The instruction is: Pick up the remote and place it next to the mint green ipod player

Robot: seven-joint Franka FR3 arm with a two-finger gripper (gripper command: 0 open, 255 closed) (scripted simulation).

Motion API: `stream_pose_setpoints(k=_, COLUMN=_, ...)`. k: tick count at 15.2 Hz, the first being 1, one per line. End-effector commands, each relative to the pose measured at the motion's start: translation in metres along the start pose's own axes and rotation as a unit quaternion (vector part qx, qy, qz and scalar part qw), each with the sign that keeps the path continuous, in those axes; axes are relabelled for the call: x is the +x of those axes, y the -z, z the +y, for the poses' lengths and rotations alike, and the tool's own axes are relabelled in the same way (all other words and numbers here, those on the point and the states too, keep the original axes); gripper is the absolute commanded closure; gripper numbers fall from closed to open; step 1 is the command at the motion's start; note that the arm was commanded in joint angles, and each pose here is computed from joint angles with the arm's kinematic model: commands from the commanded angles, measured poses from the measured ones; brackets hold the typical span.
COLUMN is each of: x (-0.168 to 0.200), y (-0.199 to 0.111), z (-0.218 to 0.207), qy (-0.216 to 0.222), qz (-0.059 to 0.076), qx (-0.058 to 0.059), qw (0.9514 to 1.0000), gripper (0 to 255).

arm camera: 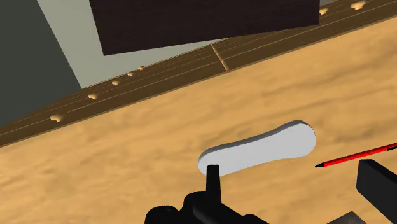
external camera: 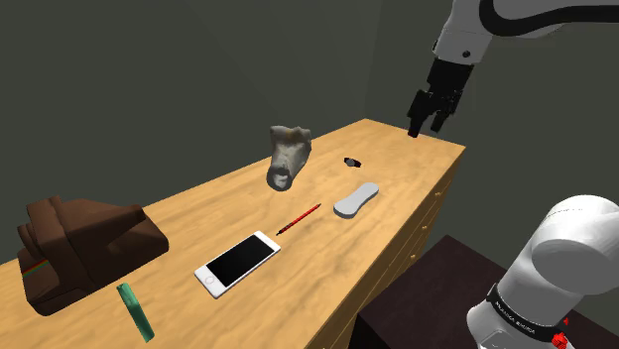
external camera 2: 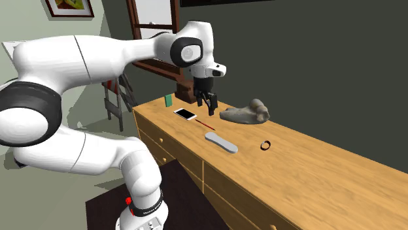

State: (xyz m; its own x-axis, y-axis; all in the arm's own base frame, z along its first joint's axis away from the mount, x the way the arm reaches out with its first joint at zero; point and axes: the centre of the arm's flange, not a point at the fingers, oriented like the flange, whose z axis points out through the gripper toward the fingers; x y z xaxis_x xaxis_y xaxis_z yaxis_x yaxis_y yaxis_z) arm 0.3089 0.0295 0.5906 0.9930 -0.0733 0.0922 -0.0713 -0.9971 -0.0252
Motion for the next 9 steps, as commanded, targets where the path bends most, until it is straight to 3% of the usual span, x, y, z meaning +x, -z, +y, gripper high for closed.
stream_pose_setpoints(k=1, x=0.0, y=0.0, z=0.0, qy=0.0, qz=0.0, qx=0.0, qw=1.0, gripper=0)
stream_pose_setpoints(k=3, x=0.01, y=-0.023, z=-0.01, qy=-0.063, qz=-0.003, qx=-0.003, qw=0.998, gripper=0)
stream_pose_setpoints(k=5, x=0.021, y=-0.046, z=-0.019, qy=-0.126, qz=-0.006, qx=-0.006, qw=0.9921, gripper=0)
stream_pose_setpoints(k=7, x=0.032, y=-0.07, z=-0.026, qy=-0.188, qz=-0.009, qx=-0.009, qw=0.9822, gripper=0)
stream_pose_setpoints(k=9, x=0.045, y=-0.093, z=-0.032, qy=-0.249, qz=-0.012, qx=-0.012, qw=0.9683, gripper=0)
